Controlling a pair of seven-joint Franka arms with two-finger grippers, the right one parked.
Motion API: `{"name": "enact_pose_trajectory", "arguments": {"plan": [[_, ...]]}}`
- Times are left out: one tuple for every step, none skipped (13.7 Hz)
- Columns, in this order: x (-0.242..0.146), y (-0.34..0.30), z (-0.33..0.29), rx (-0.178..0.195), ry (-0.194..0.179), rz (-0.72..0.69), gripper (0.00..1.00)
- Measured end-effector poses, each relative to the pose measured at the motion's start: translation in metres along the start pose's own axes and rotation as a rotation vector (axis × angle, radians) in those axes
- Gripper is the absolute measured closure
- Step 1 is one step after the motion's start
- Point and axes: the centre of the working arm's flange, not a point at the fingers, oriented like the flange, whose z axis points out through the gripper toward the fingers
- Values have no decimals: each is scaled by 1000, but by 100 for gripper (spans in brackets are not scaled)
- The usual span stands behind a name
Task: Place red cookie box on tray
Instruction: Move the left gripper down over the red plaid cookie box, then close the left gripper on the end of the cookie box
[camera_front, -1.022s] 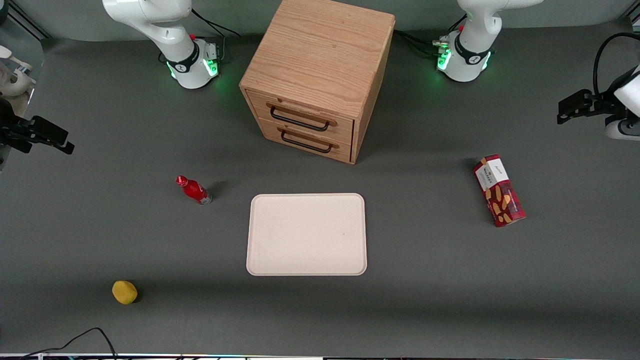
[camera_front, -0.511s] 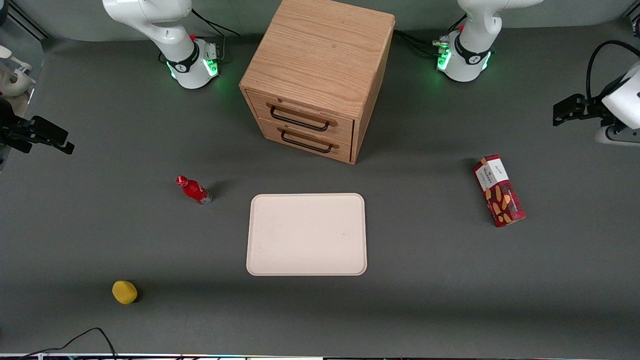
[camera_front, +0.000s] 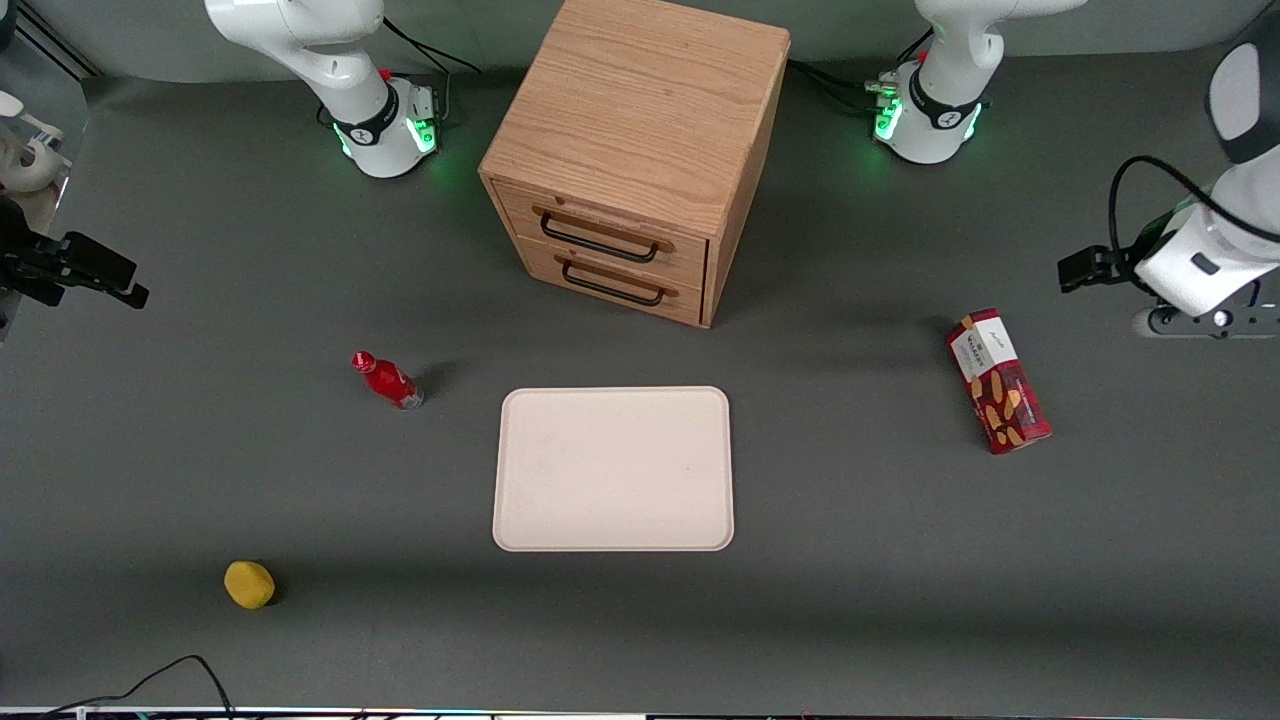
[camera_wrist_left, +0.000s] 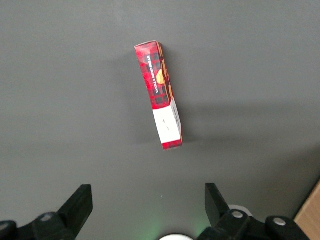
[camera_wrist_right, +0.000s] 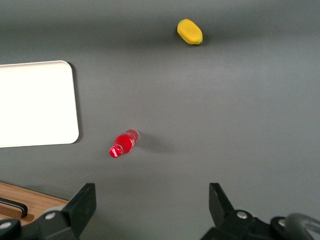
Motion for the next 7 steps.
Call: {"name": "enact_pose_trajectory", "arguments": {"plan": [[3,1,15,-1,13,-20,0],[5,3,33,-3,23,-34,0],[6,4,52,-4,27,-44,0],[6,4,69,-6,25,-52,0],[7,3,86,-8,19,-67,0],[9,3,99,-10,16,-90,0],[13,3,110,-12,16,-112,0]]}}
